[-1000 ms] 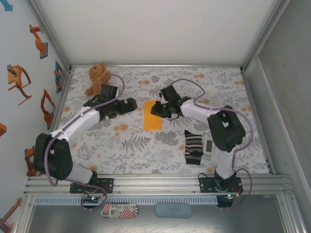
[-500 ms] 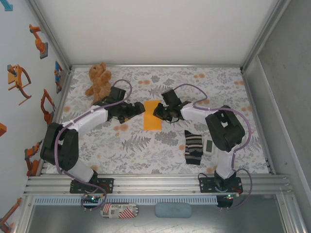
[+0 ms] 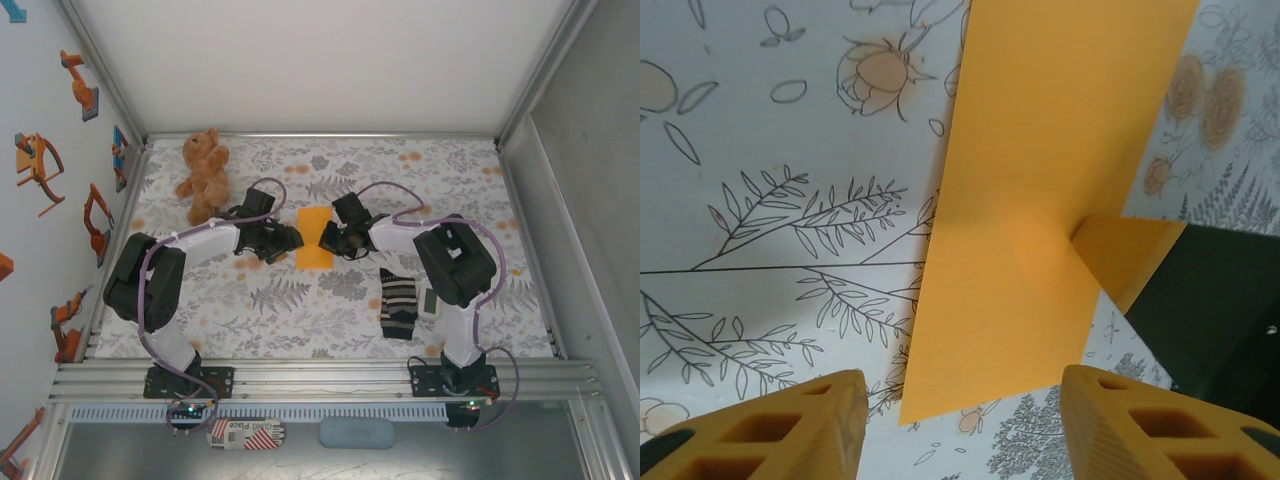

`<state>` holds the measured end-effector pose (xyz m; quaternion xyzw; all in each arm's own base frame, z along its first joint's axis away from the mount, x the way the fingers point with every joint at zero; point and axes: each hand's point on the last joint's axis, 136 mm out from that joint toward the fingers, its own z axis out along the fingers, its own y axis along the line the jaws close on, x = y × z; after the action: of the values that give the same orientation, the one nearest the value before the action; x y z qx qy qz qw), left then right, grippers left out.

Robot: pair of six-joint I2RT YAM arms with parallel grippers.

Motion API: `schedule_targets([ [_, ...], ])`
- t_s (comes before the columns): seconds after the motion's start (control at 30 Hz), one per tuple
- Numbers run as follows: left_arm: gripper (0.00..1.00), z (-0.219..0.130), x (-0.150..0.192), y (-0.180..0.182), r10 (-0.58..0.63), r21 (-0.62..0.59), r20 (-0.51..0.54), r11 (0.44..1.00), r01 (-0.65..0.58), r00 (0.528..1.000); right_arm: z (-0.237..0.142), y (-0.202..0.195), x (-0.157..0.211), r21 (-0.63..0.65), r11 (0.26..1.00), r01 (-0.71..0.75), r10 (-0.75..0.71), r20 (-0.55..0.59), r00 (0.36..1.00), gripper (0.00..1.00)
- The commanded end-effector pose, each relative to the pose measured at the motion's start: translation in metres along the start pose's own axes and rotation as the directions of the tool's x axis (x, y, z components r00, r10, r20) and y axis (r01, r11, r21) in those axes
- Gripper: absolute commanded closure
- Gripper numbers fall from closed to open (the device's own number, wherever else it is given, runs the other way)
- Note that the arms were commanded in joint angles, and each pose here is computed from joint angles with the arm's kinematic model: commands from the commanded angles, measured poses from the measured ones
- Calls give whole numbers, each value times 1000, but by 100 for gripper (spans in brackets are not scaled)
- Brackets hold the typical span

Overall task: Fold a paper plane with a square sheet of paper (pick it up from the middle)
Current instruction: Third fold the triangle at the center of the table.

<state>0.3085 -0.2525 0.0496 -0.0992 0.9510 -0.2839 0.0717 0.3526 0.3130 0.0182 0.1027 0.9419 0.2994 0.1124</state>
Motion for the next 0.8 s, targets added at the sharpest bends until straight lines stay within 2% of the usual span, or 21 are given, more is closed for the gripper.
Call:
schedule_targets([
  [0.0, 52, 9, 9, 5, -34, -4, -28, 999, 33, 999, 9, -31, 10, 86, 995, -41, 42, -10, 999, 91],
  [0.27, 61, 17, 12, 11, -52, -25, -42, 998, 51, 998, 12, -42, 16, 111, 993, -51, 54, -22, 998, 91],
  [0.57, 65, 25, 12, 11, -62, -26, -63, 998, 61, 996, 12, -43, 17, 110, 992, -54, 57, -26, 998, 92],
  [0.67, 67, 26, 13, 4, -56, 14, -75, 998, 57, 996, 11, -42, 16, 109, 993, -54, 57, -25, 998, 92],
  [0.77, 67, 24, 10, -12, -66, 111, -97, 991, 76, 993, 10, -41, 16, 106, 993, -54, 57, -25, 998, 92],
])
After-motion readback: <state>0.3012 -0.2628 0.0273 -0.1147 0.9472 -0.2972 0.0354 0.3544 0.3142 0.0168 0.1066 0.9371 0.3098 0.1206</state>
